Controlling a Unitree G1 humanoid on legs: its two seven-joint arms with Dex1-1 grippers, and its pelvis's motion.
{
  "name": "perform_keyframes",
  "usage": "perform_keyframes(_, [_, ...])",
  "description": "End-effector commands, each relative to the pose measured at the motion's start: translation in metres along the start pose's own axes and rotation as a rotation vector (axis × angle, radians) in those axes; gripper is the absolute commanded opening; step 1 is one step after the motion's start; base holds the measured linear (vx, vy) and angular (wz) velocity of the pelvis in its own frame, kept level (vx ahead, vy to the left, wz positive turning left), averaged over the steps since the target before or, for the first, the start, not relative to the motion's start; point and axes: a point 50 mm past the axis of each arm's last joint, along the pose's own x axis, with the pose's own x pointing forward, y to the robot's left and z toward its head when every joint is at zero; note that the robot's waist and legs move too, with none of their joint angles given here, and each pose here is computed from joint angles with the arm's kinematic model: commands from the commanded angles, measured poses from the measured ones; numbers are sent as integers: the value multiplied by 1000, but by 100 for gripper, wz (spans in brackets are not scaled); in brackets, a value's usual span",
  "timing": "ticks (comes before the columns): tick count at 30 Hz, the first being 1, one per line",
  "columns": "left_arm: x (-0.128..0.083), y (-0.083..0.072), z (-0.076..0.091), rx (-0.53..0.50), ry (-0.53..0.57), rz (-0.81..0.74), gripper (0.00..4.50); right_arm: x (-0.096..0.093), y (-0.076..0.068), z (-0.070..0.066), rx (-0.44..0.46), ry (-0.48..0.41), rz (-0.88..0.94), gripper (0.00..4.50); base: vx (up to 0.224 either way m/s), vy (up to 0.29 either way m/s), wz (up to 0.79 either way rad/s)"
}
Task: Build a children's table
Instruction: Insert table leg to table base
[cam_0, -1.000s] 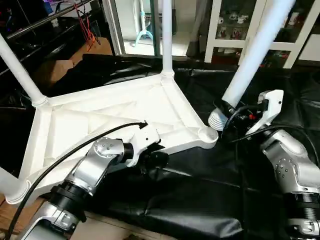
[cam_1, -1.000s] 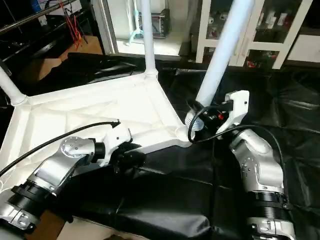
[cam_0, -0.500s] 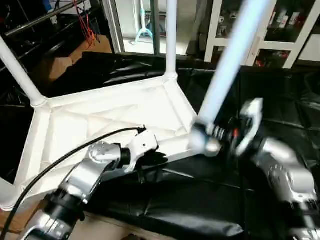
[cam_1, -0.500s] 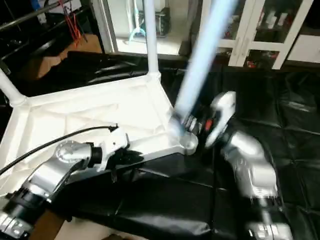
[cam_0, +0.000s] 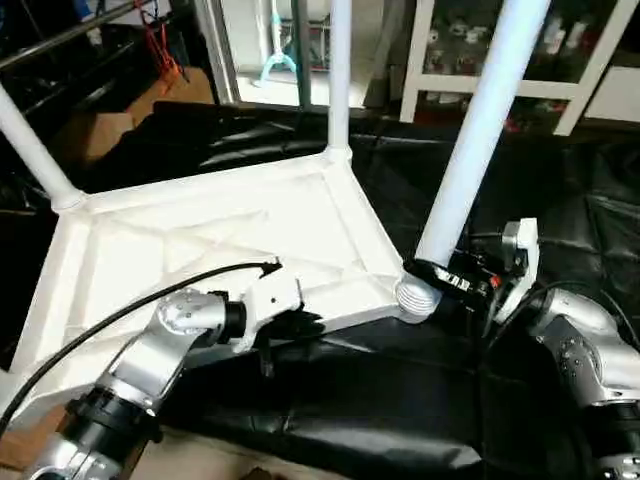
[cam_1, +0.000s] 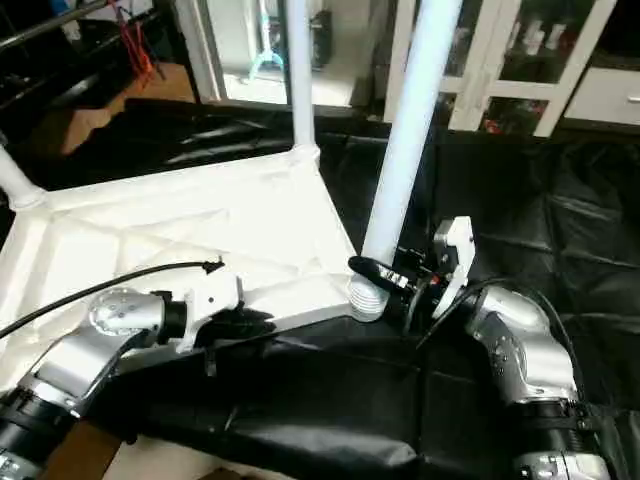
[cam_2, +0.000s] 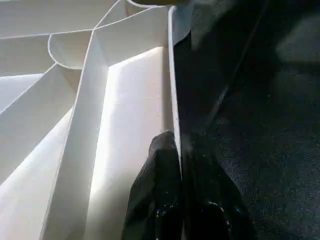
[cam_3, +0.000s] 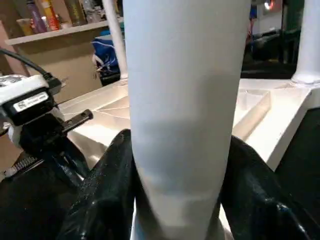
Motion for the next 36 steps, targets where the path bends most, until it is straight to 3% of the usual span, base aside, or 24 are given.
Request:
perform_keyframes(1, [-2,-5,2,22,-18,-58,0,3,-4,2,-40,-10,-2,187,0,0,0])
perform_keyframes(11, [-1,-9,3,29,-25,-103,0,12,0,-13,-4,12,67,187,0,0,0])
perform_keyframes(17, [-4,-4,2,31,-16,-81,0,-7,3,-39,62,181,146,187,0,0,0])
perform_keyframes(22, [-5,-2,3,30,-16,-81,0,-19,-5,-60,89,250,50,187,0,0,0])
perform_keyframes(31, [-6,2,3,38,-8,-63,0,-25,-4,-72,97,255,-4,186,0,0,0])
perform_keyframes(36, [-6,3,2,38,-2,-50,0,-29,4,-89,102,265,-23,186,0,0,0])
